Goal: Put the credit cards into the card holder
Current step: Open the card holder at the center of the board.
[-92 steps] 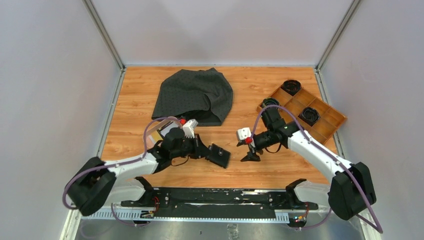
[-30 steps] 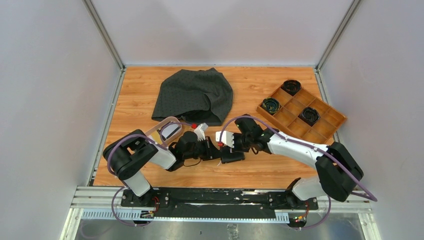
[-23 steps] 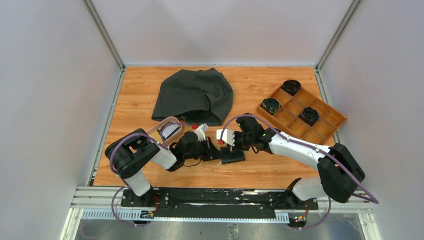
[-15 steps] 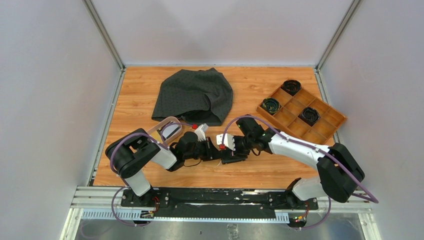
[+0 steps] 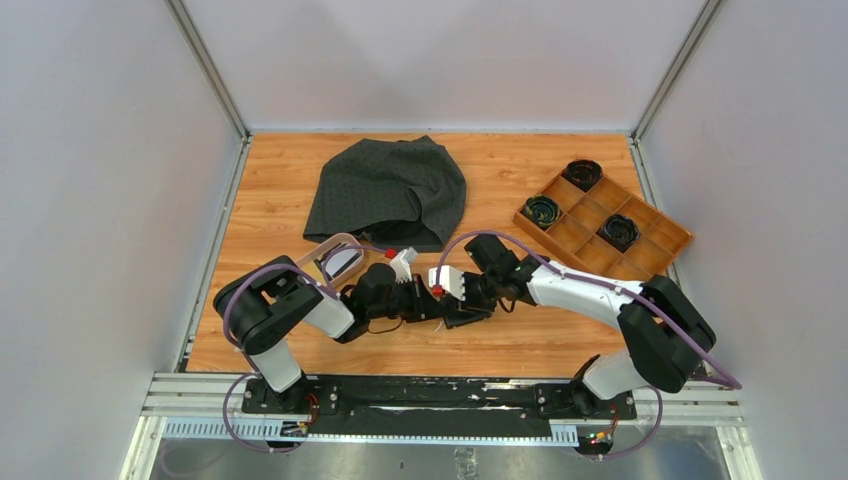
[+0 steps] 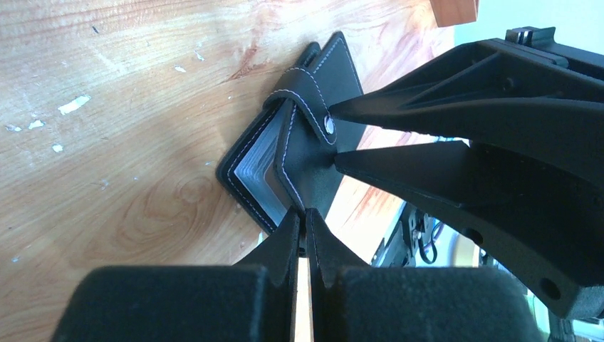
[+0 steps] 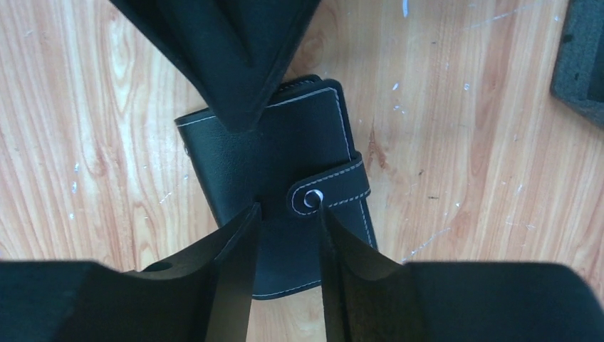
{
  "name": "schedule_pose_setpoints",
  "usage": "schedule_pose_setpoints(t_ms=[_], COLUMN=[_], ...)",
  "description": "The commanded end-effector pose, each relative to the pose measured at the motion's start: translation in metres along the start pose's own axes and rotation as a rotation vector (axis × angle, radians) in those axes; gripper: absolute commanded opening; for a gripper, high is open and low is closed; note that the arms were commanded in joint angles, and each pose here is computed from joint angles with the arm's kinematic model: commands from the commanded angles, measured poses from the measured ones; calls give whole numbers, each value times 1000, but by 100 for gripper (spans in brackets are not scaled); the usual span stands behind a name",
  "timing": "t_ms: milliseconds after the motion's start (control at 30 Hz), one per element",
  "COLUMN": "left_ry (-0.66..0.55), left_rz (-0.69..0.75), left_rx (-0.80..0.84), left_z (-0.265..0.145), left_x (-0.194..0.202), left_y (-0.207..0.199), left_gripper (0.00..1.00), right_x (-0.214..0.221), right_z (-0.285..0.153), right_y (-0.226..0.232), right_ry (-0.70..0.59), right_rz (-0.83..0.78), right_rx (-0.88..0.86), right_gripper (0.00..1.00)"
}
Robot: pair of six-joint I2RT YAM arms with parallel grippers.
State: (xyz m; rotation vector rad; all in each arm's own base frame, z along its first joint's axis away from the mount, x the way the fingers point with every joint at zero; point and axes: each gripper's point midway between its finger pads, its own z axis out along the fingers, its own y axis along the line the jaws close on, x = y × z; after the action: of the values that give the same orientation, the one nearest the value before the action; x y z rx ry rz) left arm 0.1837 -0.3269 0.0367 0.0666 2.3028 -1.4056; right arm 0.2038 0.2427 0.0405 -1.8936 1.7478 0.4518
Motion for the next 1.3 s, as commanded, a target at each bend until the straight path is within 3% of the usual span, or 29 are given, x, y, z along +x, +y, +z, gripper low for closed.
schedule_pose_setpoints(t_ms=[0, 167, 367, 500, 867, 1267], left_ry=[55, 68, 71, 71, 79, 82], left_rz=[2, 1, -6, -8, -14, -19], left_rx=[13, 18, 7, 2, 2, 11], left_z=[1, 2, 2, 2, 3, 4], left_x=[14, 16, 18, 18, 20, 21], left_y=[1, 1, 5, 6, 8, 8], left_gripper=[0, 0, 0, 0, 0, 0], right_x=[9, 6, -7, -9, -23, -4], right_z=[3, 0, -3, -4, -3, 10], right_y=[-18, -26, -12, -14, -16, -1], right_ry=[58, 53, -14, -17, -43, 42], right_rz=[8, 16, 12, 21, 48, 74], right_rx=[95, 135, 72, 72, 38, -59], right_gripper=[36, 32, 43, 45, 41, 47])
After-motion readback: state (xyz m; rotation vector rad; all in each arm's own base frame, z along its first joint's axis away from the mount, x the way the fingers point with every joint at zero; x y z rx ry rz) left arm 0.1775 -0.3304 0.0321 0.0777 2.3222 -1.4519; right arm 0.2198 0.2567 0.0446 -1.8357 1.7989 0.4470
